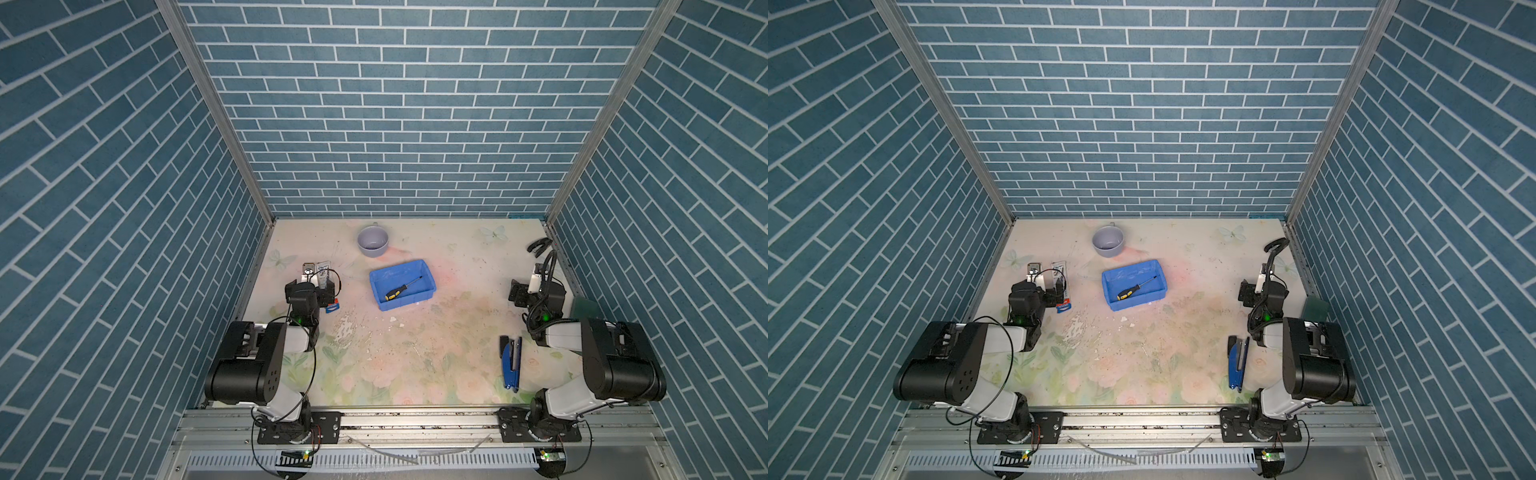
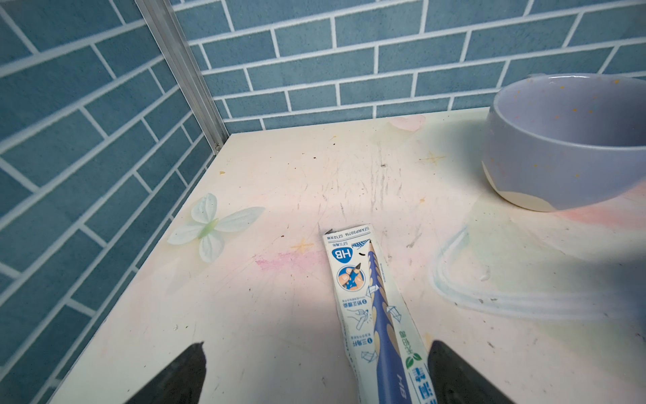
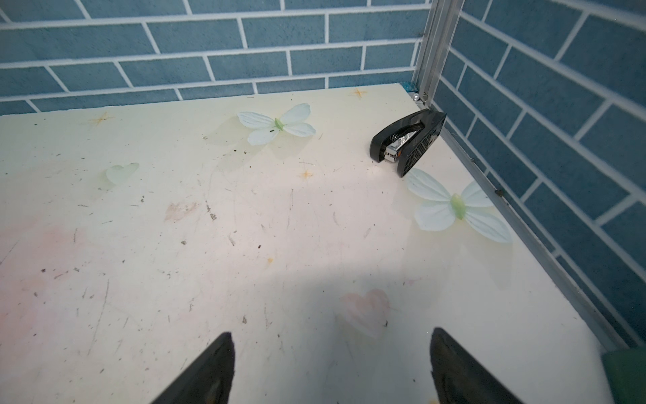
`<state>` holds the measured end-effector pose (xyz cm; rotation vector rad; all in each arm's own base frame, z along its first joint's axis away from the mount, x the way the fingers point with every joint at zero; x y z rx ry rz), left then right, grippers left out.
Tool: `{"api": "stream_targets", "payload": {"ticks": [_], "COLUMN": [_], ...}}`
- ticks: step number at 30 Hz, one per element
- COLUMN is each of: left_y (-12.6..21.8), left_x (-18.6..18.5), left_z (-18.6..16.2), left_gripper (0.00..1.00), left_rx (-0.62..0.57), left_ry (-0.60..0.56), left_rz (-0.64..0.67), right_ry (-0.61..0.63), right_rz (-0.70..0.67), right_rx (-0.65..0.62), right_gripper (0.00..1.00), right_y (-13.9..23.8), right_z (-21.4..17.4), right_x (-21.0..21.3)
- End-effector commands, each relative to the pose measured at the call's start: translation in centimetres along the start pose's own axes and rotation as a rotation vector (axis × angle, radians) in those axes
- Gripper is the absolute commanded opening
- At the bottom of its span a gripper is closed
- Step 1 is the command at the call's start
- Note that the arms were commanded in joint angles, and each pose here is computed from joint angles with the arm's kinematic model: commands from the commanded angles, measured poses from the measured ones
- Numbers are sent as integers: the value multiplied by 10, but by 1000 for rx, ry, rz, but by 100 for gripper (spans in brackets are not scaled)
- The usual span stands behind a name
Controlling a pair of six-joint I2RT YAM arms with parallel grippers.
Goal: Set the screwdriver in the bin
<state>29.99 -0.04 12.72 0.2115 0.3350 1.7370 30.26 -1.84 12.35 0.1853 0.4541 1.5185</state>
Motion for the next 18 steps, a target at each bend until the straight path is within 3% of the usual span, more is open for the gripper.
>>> {"api": "stream_targets", "payload": {"ticks": [1,18], "left_y": [1,0], "left_x": [1,-1], "left_z": [1,1], "left_gripper": [100,100], "left_rx": [-12,-1], "left_ry": [8,0], "left_rz": [-6,-22], "right_ry": [-12,-3], "right_rz": [-1,20], "right_rx": [-20,-33], "right_gripper": [86,85], "right_y": [0,2], "right_z": [2,2], "right_x": [-1,0]}}
Point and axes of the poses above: each gripper's point midway between its finger pads, its own y axis back along the fingers, its own x axis along the line the jaws close on, z = x × y, the point moved 10 cm from there along y, back along the fingers, and after that the axes turned 11 degrees about y, right-handed, at the moved point
